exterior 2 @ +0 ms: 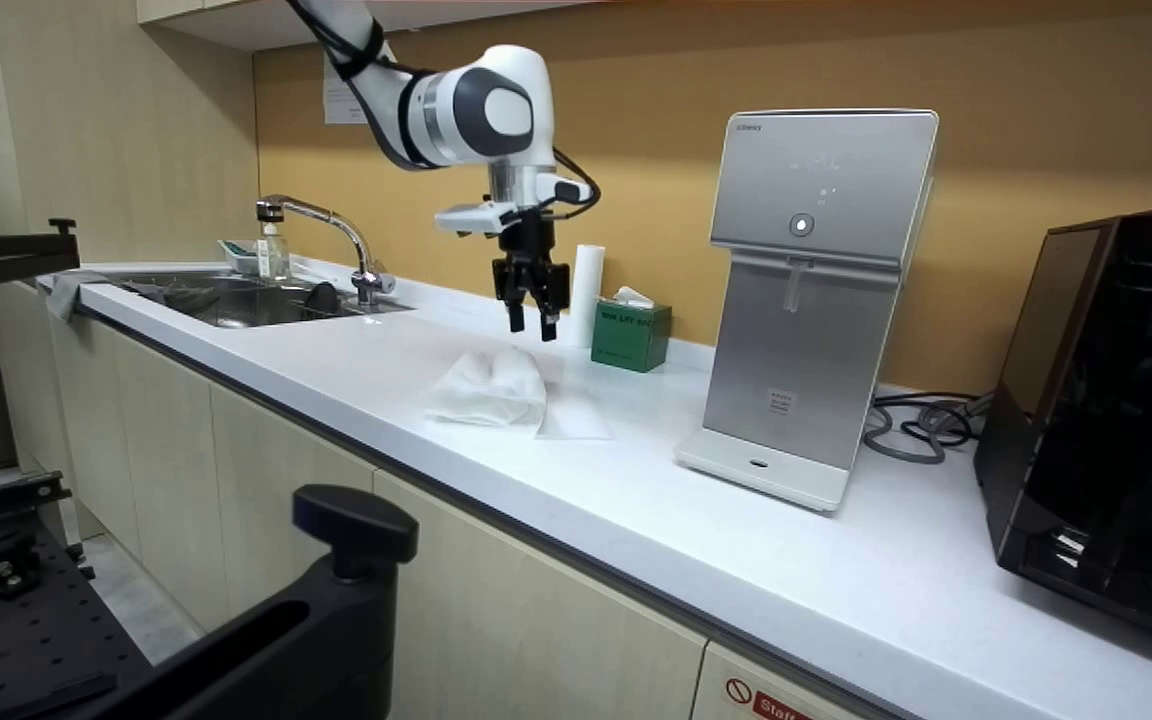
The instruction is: Use the tissue to wipe the counter
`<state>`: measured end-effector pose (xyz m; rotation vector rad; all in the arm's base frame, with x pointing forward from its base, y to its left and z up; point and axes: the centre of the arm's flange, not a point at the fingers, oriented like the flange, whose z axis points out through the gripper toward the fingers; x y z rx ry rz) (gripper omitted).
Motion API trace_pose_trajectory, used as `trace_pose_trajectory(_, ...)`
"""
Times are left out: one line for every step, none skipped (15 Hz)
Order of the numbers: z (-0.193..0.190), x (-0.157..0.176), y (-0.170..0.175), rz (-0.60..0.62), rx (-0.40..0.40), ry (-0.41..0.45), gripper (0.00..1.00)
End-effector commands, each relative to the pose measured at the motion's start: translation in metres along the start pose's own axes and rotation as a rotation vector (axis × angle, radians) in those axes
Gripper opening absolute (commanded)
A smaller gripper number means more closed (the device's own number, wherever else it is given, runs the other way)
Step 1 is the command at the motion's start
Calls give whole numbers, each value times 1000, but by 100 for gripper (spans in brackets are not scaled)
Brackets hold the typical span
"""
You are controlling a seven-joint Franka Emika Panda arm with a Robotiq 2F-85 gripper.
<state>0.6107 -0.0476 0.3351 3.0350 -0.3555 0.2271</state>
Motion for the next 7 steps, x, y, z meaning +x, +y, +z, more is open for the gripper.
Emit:
trace_pose_trajectory(-45,-2,-2,7,43,-32,100)
trace_pose_trajectory(-51,-3,-4,20,69,-49,100)
trace_pose_trajectory(-55,-5,-6,22,99,-70,100)
trace_pose_trajectory(-57,-7,-9,22,127,-86,100)
trace_pose_trajectory(-56,-9,-11,24,158,-109,100)
trace_pose_trajectory(-54,-11,-13,20,183,-129,100)
trace_pose_trajectory(-46,-13,-16,-2,213,-162,100)
